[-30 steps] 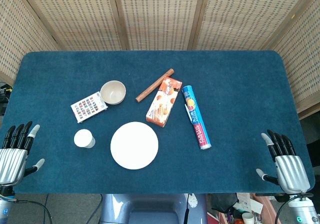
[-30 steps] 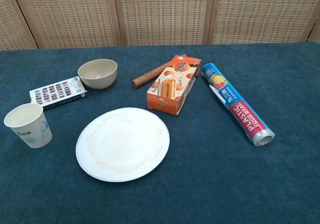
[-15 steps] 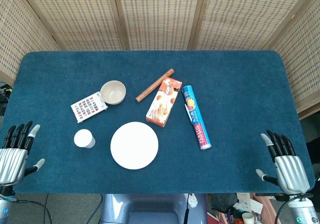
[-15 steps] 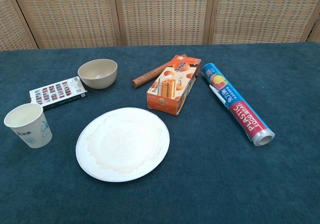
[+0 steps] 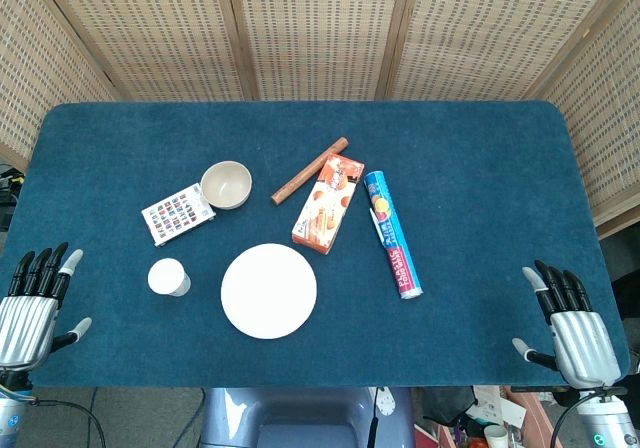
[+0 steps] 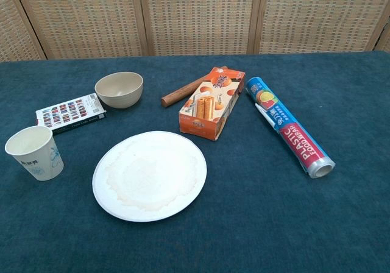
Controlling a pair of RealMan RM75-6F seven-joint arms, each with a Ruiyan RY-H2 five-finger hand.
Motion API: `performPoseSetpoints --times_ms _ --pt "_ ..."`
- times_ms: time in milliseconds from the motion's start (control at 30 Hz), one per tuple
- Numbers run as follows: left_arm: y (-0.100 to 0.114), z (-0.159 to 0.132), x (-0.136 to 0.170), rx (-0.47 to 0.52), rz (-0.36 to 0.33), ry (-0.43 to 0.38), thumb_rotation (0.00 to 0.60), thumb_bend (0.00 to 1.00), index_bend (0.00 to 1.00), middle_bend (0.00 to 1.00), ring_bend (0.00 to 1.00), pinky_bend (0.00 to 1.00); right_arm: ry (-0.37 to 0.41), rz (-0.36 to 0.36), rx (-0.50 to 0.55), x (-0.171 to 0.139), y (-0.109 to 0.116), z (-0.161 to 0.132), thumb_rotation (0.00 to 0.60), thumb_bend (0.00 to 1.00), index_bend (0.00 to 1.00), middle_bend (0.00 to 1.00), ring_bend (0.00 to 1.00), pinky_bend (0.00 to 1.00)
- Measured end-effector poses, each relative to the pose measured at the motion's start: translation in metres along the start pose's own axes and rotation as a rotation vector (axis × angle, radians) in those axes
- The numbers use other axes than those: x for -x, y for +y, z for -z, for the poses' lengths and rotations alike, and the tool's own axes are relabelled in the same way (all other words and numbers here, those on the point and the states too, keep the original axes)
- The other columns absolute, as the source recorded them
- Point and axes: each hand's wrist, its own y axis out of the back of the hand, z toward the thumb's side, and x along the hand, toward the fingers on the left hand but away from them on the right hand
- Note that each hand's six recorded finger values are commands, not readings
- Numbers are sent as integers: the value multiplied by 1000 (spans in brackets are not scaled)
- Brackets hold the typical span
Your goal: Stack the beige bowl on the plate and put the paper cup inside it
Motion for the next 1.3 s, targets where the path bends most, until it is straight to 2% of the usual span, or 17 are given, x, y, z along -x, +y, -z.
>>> performPoseSetpoints --times_ms 267,500,700,933,1300 --pt "4 -6 -18 22 -15 -19 600 141 18 0 0 0 -9 -5 5 1 -1 2 600 146 0 0 0 0" --pt "13 -27 -72 36 -34 -63 600 159 125 0 0 0 -16 -2 19 2 1 5 600 145 0 0 0 0" --pt "12 -46 -114 23 -23 -91 600 223 177 0 0 0 -16 -8 24 3 -1 6 600 146 0 0 0 0" --pt "-3 -68 -165 -29 15 -91 600 257 251 0 0 0 -31 -10 39 5 0 12 600 146 0 0 0 0" --pt "-42 -103 -209 -120 79 -107 600 284 313 4 0 0 -62 -24 64 9 -2 23 600 146 0 0 0 0"
